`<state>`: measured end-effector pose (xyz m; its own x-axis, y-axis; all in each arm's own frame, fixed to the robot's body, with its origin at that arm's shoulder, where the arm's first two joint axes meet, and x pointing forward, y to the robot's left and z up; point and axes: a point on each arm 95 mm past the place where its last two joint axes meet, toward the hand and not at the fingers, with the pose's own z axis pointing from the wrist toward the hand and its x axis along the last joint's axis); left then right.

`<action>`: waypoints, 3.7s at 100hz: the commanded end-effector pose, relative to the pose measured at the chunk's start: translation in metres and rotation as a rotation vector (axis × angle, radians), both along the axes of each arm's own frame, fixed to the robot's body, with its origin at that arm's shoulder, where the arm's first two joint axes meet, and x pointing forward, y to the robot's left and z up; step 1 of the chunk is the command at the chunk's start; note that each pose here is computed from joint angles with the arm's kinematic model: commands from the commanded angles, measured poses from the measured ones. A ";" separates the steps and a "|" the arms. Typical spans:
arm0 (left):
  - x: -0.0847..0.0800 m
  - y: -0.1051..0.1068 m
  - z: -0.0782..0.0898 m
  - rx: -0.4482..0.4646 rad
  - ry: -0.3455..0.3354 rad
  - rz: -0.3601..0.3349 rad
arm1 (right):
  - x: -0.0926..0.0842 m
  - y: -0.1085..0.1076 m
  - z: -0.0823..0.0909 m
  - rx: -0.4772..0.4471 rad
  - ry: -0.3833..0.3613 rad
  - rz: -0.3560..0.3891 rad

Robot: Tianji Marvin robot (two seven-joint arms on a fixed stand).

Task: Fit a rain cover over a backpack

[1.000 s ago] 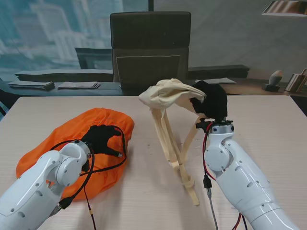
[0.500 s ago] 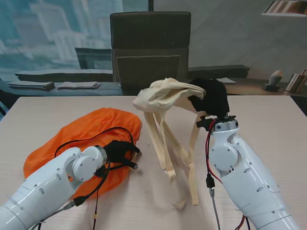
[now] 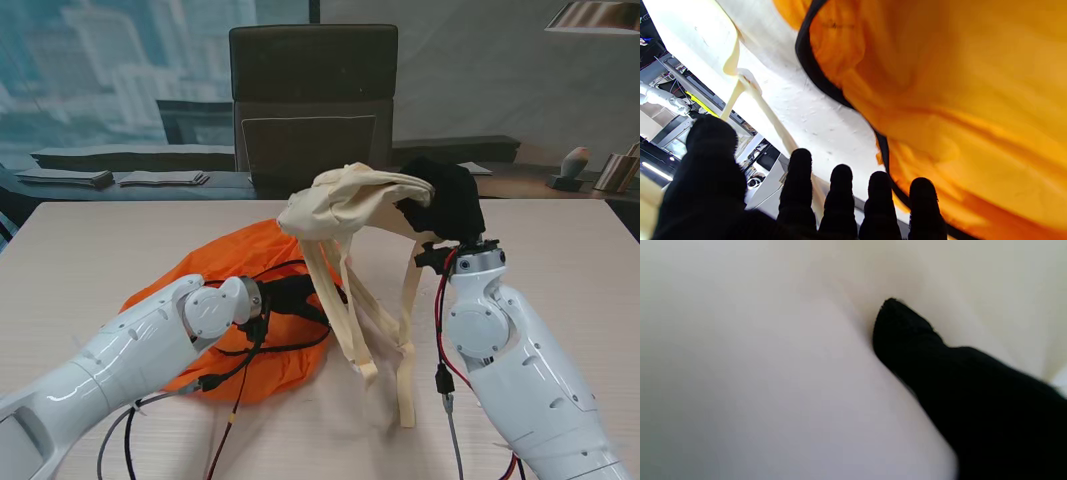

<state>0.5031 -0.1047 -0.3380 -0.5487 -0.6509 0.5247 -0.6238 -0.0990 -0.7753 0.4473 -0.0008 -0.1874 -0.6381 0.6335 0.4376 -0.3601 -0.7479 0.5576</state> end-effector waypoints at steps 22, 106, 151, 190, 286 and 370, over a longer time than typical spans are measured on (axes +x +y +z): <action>-0.025 0.028 0.028 0.010 -0.244 0.096 | -0.009 0.003 0.004 0.009 0.011 0.026; -0.037 0.159 0.013 0.710 -0.492 0.414 | -0.047 0.026 0.006 0.074 0.139 0.181; -0.031 0.111 0.007 0.349 -0.284 0.511 | -0.047 0.044 -0.022 0.090 0.235 0.195; -0.057 0.111 0.058 0.166 -0.308 0.557 | -0.052 0.036 -0.039 0.087 0.253 0.197; -0.026 0.130 -0.010 0.726 -0.461 0.322 | -0.054 0.037 -0.052 0.090 0.248 0.201; -0.048 0.126 0.054 0.001 -0.185 0.804 | -0.056 0.075 -0.066 0.027 0.203 0.206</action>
